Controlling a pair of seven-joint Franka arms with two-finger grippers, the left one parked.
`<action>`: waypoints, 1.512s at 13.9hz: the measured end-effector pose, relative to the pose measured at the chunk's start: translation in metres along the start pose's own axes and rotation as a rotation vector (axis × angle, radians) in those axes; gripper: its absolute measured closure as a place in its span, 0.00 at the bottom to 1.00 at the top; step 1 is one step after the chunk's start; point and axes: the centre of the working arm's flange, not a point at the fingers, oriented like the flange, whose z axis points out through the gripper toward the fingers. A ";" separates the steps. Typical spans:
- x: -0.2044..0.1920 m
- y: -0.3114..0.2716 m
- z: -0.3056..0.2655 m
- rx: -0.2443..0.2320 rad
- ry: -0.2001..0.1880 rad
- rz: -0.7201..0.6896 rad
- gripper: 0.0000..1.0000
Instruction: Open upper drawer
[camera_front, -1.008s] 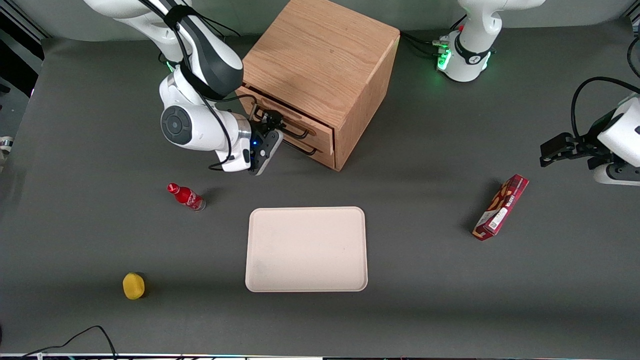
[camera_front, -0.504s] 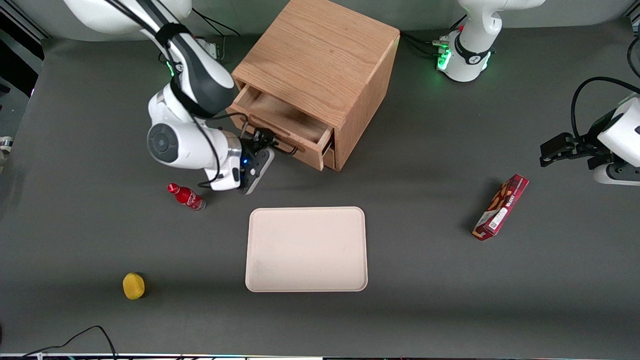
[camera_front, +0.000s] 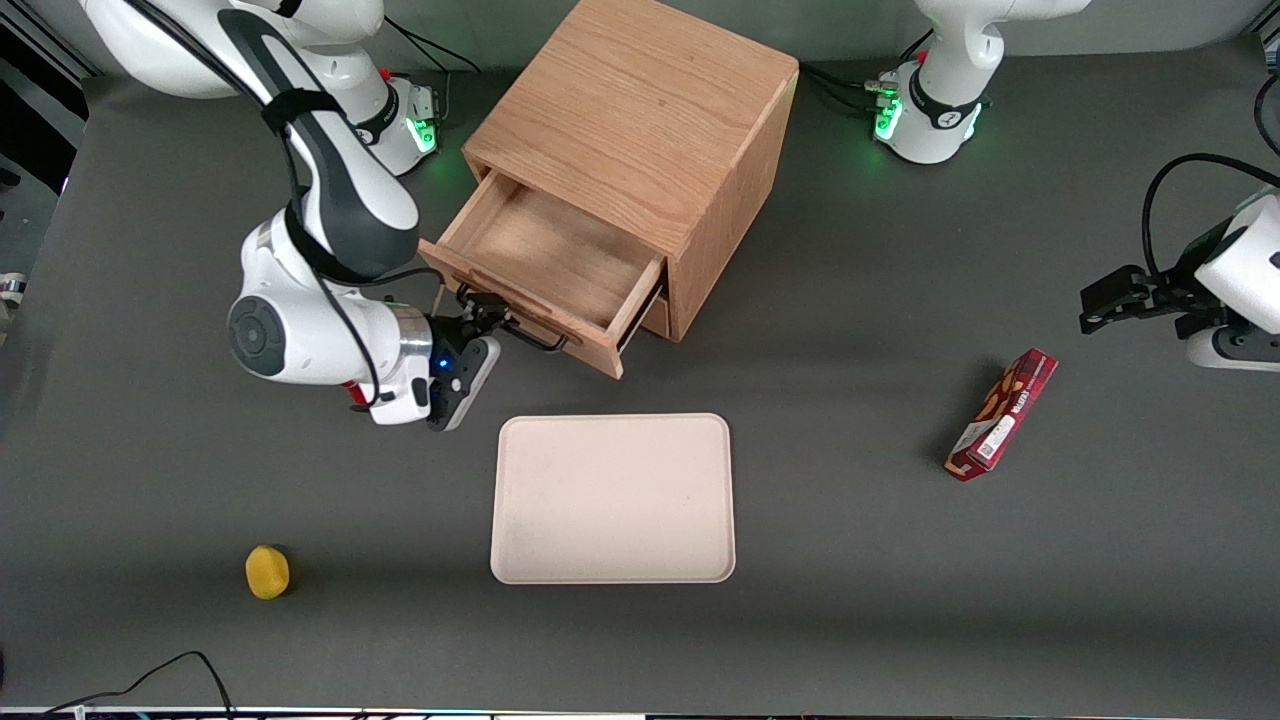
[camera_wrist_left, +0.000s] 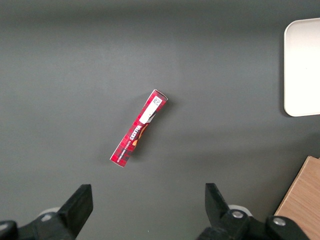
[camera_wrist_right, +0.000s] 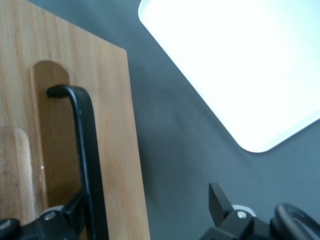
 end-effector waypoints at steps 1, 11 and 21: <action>0.000 0.006 -0.004 -0.006 -0.005 -0.009 0.00; 0.018 0.047 -0.033 -0.086 -0.023 -0.058 0.00; 0.021 0.087 -0.054 -0.129 -0.013 -0.144 0.00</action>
